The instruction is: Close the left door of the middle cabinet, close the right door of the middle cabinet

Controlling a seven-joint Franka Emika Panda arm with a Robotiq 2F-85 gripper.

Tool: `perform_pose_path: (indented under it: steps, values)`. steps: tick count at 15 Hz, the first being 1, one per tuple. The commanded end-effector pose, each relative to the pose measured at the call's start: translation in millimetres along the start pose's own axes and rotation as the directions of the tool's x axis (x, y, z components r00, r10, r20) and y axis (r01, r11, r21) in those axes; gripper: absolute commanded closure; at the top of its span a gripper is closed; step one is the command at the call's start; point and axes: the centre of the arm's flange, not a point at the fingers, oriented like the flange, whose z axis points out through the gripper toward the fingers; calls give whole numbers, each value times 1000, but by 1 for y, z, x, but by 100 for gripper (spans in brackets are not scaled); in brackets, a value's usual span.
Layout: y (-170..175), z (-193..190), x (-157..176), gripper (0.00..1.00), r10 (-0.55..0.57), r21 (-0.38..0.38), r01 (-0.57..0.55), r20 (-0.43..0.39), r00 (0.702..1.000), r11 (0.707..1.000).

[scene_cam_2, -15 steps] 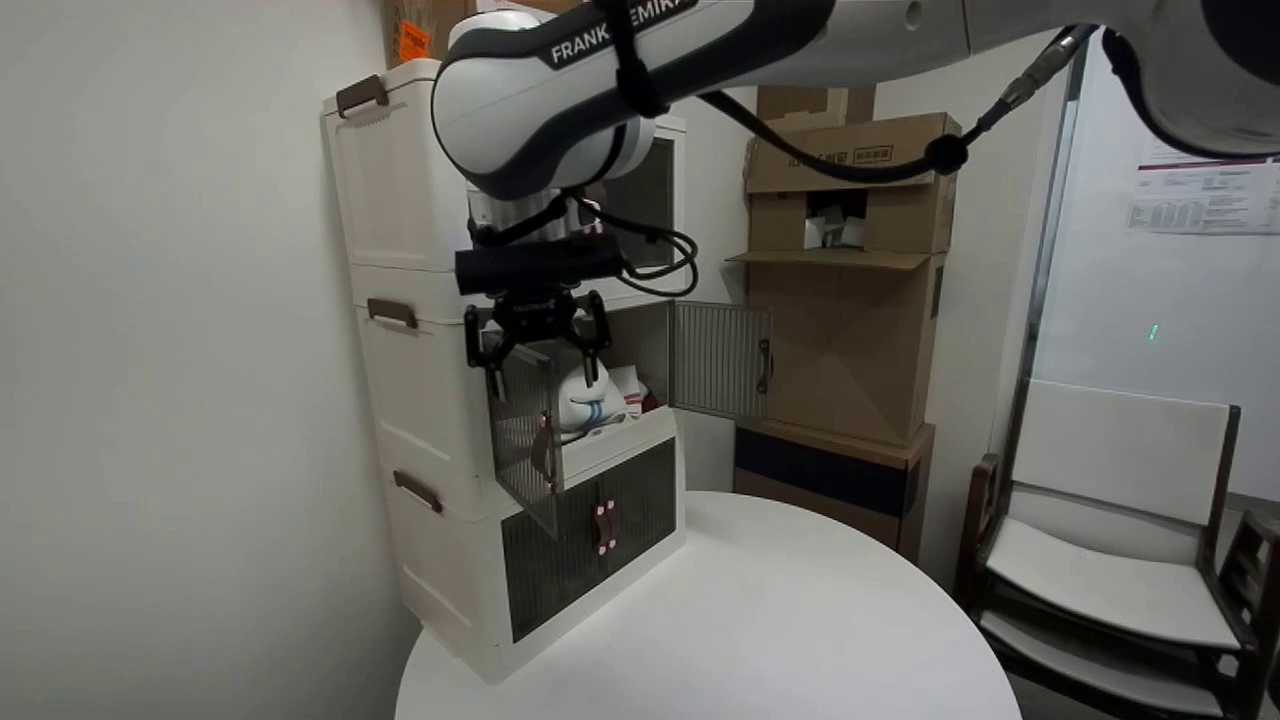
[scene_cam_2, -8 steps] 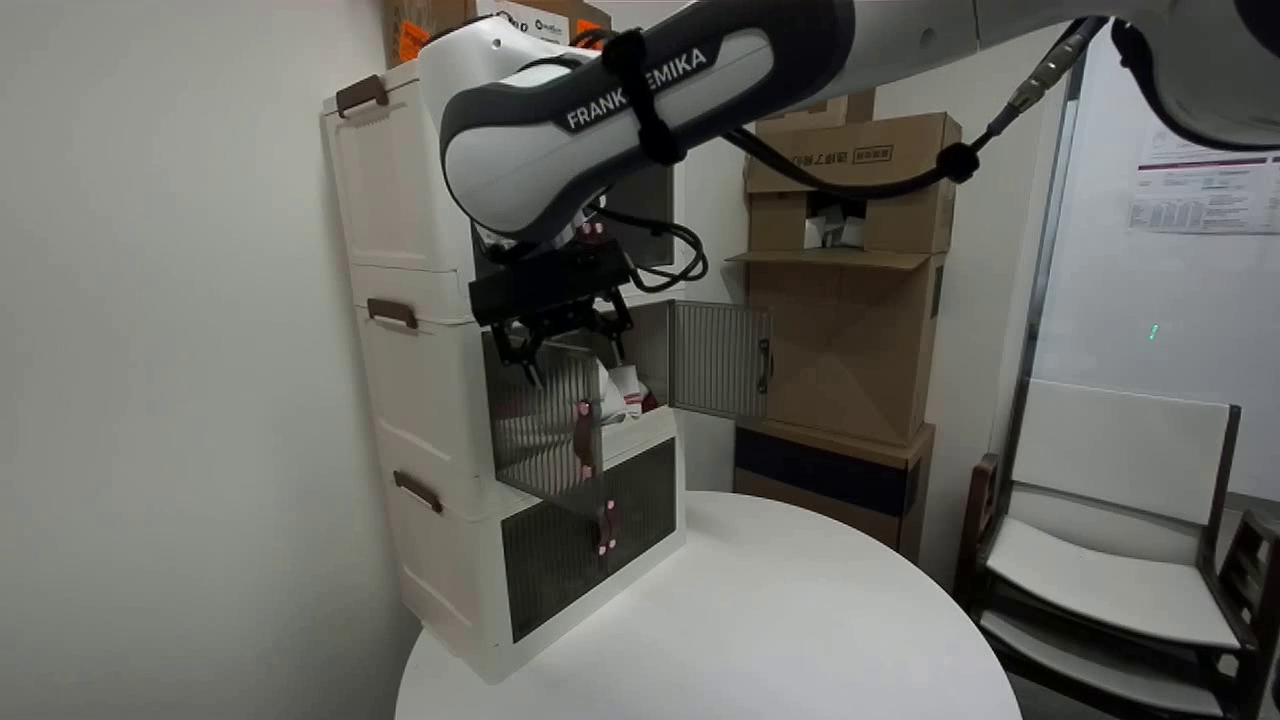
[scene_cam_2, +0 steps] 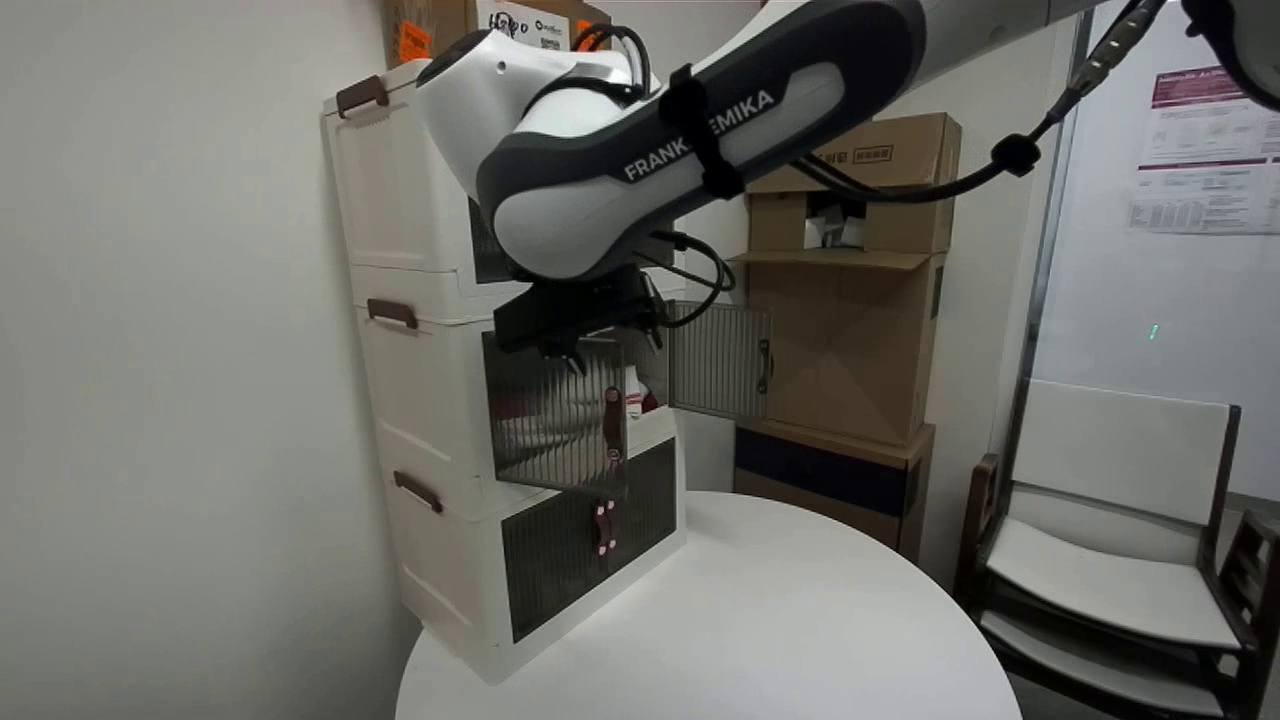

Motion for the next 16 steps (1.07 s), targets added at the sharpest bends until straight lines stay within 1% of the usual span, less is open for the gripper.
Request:
perform_pose_path:
  steps: [1, 3, 4, 5, 6, 8, 9, 10, 11, 12, 13, 14, 15, 16]
  values:
    - [28, 5, -2, 0, 184, -19, -185, -72, 980, 982]
    - [36, 12, 3, 0, 281, -30, -285, -98, 955, 958]
    - [40, 15, 4, 0, 304, -21, -310, -133, 943, 951]
    - [44, 17, 5, 0, 290, -8, -296, -173, 941, 955]
    - [47, 18, 5, 0, 250, 13, -251, -176, 952, 968]
    - [56, 14, 0, 0, 170, 108, -158, -115, 979, 981]
    - [62, 13, -7, 0, 130, 134, -118, -86, 988, 984]
    - [65, 11, -16, 0, 94, 162, -83, -62, 994, 983]
    - [78, 15, -31, 0, 52, 191, -43, -44, 998, 981]
    - [83, 17, -43, 0, 11, 219, -5, -26, 1000, 976]
    - [77, 18, -51, 0, -41, 233, 44, -15, 999, 971]
    - [78, 23, -59, 0, -102, 229, 104, -22, 995, 968]
    - [75, 34, -65, 0, -156, 185, 166, -66, 986, 969]
    - [74, 43, -68, 0, -200, 147, 211, -90, 976, 966]
